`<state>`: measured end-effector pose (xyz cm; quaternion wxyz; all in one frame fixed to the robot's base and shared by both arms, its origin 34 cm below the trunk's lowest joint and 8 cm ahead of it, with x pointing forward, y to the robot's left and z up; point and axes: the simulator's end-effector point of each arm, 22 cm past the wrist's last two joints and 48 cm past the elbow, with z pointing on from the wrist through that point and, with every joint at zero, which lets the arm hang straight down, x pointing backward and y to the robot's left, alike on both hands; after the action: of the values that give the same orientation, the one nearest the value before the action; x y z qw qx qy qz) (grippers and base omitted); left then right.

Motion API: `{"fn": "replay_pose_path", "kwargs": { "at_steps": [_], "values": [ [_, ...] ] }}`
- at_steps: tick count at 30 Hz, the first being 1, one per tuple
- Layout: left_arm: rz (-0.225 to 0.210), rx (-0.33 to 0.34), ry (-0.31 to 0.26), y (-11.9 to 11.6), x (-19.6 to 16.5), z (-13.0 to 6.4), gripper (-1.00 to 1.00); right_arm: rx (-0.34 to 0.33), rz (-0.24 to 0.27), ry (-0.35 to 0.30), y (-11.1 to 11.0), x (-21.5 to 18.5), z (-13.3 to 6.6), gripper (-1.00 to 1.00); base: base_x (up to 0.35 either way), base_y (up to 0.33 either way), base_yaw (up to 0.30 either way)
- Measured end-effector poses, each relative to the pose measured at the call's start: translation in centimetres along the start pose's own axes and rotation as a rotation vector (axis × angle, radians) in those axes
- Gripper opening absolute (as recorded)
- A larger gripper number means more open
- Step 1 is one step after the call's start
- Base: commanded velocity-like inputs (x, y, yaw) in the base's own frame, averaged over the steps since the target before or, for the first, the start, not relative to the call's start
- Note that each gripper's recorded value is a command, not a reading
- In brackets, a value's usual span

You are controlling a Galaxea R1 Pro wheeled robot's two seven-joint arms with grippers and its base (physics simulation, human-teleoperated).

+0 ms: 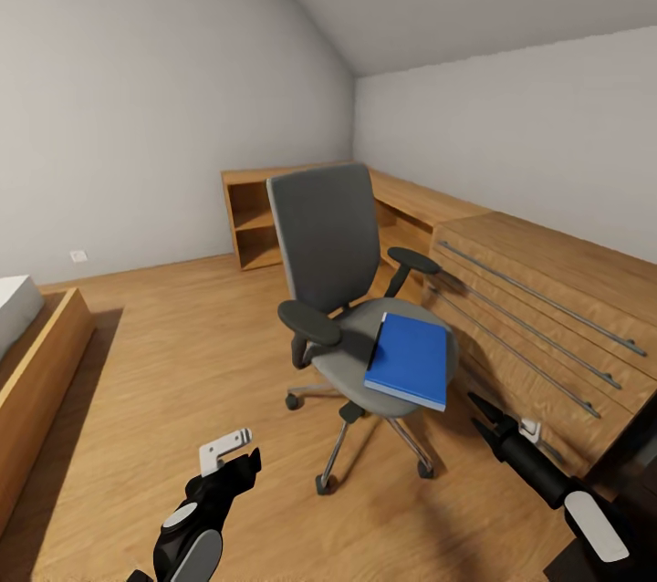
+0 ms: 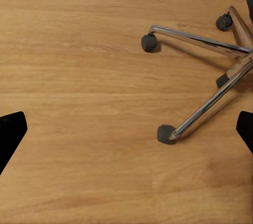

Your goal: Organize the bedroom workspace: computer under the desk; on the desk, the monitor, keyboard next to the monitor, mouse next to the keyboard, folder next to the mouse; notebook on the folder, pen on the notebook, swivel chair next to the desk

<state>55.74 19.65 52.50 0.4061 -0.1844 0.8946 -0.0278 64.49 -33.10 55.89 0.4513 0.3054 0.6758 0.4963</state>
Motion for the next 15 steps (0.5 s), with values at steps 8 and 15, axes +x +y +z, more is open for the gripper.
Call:
{"fn": "replay_pose_path", "kwargs": {
  "at_steps": [8, 15],
  "values": [
    [0.0, 0.001, 0.002, 0.3, 1.2, 0.6, 1.0, 0.015, -0.031, -0.028, -1.5, 0.1, 0.0, 1.0, 0.0, 0.0, 0.0],
    [0.001, 0.001, 0.003, 0.5, 1.2, 0.7, 1.0, 0.167, -0.029, -0.036, -4.7, 0.1, 0.0, 1.0, 0.0, 0.0, 0.0]
  ]
}}
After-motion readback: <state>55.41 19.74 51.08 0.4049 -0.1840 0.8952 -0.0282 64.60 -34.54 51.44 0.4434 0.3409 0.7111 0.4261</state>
